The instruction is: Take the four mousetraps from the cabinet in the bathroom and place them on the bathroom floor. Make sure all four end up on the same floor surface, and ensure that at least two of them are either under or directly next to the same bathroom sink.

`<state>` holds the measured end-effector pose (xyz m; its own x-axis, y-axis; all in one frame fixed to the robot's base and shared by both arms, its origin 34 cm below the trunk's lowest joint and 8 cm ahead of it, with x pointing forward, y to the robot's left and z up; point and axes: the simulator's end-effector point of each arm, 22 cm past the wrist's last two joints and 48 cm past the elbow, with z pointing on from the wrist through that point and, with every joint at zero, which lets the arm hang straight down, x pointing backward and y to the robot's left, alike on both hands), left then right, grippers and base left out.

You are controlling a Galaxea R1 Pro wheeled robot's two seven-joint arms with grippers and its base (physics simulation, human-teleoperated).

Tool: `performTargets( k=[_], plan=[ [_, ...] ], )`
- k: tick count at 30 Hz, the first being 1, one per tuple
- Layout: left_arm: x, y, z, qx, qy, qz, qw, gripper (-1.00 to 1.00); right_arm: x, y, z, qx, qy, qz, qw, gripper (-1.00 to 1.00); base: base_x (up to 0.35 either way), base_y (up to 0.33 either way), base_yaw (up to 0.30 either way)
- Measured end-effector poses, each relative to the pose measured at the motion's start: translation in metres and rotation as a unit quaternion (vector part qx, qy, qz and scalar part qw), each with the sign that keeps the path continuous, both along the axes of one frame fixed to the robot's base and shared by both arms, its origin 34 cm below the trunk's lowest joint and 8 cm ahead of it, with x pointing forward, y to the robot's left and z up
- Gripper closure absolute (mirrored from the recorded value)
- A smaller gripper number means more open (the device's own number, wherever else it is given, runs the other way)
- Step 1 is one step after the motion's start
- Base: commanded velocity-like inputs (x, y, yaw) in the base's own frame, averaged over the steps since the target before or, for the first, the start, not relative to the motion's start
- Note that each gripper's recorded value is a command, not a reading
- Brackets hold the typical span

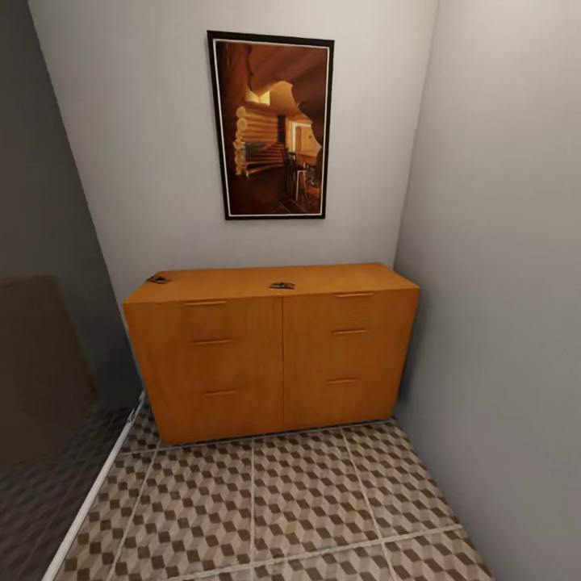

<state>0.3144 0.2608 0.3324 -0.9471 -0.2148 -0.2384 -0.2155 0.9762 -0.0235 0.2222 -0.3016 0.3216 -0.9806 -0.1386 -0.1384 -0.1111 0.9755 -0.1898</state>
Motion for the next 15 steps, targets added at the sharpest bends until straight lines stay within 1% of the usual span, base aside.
performTargets(
  k=[15],
  plan=[
    [0.0001, 0.0003, 0.0000, 0.000, 0.000, 0.000, 1.0000, -1.00, 0.0000, 0.0003, 0.0000, 0.000, 0.000, 0.000, 1.0000, -1.00, 0.323, 0.000, 0.000]
  ],
)
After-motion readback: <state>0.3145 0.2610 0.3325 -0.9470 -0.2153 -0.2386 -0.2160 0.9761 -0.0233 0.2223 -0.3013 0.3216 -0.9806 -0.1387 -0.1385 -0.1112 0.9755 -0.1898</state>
